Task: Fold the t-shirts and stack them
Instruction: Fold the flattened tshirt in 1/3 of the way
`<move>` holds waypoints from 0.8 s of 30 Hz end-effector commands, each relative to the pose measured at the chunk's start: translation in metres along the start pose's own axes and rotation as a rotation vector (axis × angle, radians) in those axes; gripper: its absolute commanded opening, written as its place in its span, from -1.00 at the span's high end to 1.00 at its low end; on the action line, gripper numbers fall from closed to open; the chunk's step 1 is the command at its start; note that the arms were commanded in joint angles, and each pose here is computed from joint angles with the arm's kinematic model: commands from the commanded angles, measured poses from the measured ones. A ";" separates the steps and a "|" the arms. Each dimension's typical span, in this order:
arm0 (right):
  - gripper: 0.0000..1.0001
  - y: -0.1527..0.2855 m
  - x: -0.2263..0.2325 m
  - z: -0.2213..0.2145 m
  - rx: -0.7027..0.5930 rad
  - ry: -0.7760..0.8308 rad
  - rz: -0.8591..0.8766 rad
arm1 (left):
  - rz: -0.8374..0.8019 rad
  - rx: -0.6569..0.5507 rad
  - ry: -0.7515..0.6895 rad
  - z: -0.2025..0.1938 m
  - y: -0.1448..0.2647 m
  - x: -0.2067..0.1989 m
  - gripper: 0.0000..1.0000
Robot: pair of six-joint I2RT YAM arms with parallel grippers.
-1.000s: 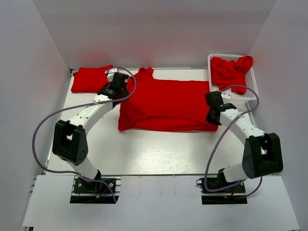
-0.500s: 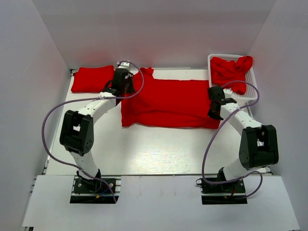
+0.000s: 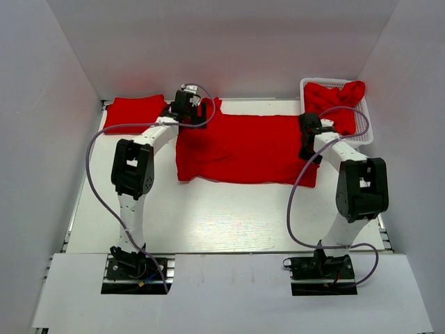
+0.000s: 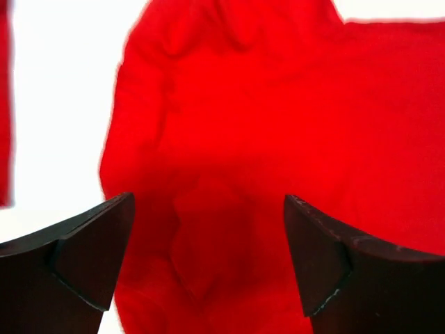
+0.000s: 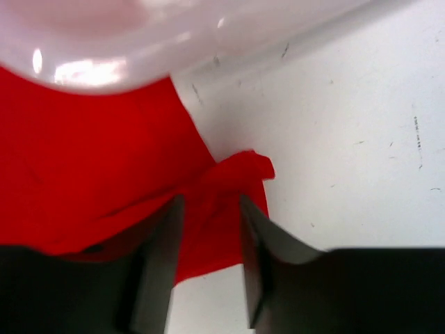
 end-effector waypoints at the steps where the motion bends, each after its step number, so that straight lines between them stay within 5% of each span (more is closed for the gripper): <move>1: 0.08 0.008 -0.004 0.022 -0.048 -0.023 -0.052 | 0.012 -0.105 -0.002 0.059 0.032 0.011 -0.99; 4: -0.36 0.016 -0.003 0.029 -0.061 -0.034 -0.034 | 0.001 -0.093 -0.015 0.061 0.050 0.012 -0.99; 8: -0.55 0.028 -0.007 0.018 -0.033 -0.025 0.008 | 0.000 -0.015 0.004 0.031 0.088 0.016 -0.99; 14: -0.81 0.051 -0.027 -0.011 -0.013 -0.041 0.103 | -0.023 0.109 0.133 -0.071 0.146 0.008 -0.99; 15: -0.81 0.044 -0.034 -0.032 0.034 -0.025 0.095 | -0.038 0.162 0.137 -0.102 0.151 0.003 -0.99; 24: -0.67 0.030 -0.051 -0.067 0.059 -0.065 0.130 | -0.099 0.160 0.184 -0.136 0.164 -0.005 -0.94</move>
Point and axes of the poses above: each gripper's point midway between its finger pads, its own y axis back along the fingers, its own x axis along the line the jaws close on, z = x × y, the point moved 4 cm from there along y, back along the fingers, and after that the axes turned 9 degrees about -y, right-handed, at the moved point
